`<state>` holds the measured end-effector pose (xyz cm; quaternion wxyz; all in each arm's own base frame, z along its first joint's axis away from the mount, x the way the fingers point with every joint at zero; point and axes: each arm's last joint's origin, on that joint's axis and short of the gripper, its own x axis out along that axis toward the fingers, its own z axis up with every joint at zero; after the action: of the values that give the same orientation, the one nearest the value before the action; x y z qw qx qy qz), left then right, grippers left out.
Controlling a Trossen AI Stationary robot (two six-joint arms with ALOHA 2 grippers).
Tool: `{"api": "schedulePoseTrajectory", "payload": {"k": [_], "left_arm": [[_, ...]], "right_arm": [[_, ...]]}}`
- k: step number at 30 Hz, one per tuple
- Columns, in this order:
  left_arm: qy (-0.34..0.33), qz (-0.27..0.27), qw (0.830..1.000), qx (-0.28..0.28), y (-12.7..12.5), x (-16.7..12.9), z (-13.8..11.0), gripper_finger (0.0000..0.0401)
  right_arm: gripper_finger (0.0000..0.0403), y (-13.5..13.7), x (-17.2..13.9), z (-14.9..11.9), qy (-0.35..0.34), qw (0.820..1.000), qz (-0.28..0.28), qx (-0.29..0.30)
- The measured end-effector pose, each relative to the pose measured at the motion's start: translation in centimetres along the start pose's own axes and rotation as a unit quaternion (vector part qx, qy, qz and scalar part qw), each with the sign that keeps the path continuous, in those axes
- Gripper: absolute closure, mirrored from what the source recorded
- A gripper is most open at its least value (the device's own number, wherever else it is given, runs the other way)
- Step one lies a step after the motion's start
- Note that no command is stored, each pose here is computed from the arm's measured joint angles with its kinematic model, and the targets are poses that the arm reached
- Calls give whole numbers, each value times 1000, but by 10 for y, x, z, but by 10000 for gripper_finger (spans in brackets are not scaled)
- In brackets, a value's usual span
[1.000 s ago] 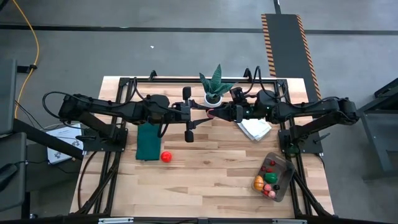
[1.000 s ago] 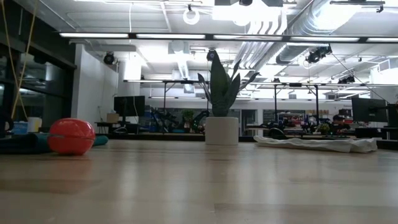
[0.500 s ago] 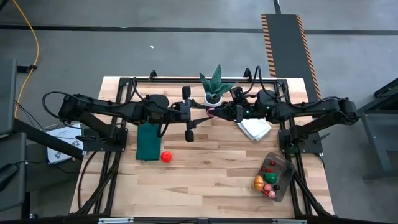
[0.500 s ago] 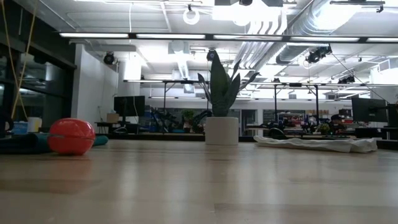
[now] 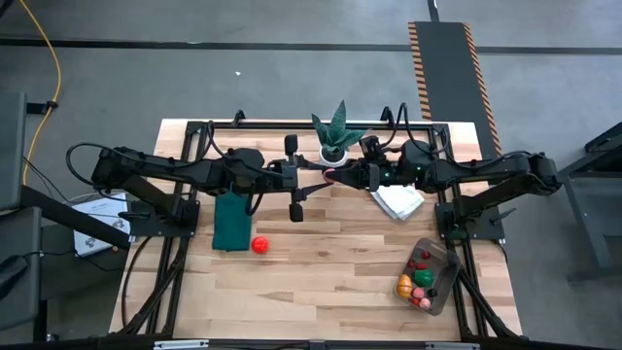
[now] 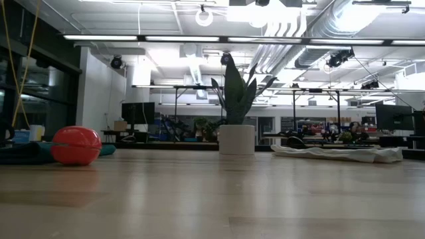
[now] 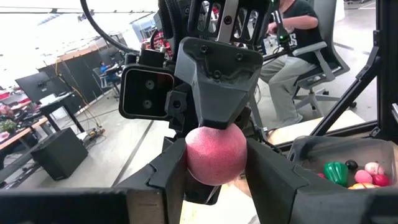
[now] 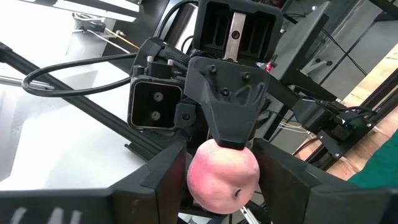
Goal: Pick and placing Produce into tupperware
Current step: Put the pink peach into the black bin
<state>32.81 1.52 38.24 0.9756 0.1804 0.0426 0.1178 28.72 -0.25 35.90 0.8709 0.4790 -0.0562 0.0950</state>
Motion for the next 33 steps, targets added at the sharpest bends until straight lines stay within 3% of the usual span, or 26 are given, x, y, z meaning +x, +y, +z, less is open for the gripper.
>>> {"api": "schedulePoseTrajectory", "payload": {"k": [9,20,33], "left_arm": [[0,0,1000,0,0,0,0,263],[4,13,1000,-4,1,0,0,261],[5,20,1000,-14,1,0,0,158]], "right_arm": [[273,0,0,0,0,1000,0,0],[278,0,0,0,0,1000,0,-3],[279,0,0,0,1,1000,3,-5]]}}
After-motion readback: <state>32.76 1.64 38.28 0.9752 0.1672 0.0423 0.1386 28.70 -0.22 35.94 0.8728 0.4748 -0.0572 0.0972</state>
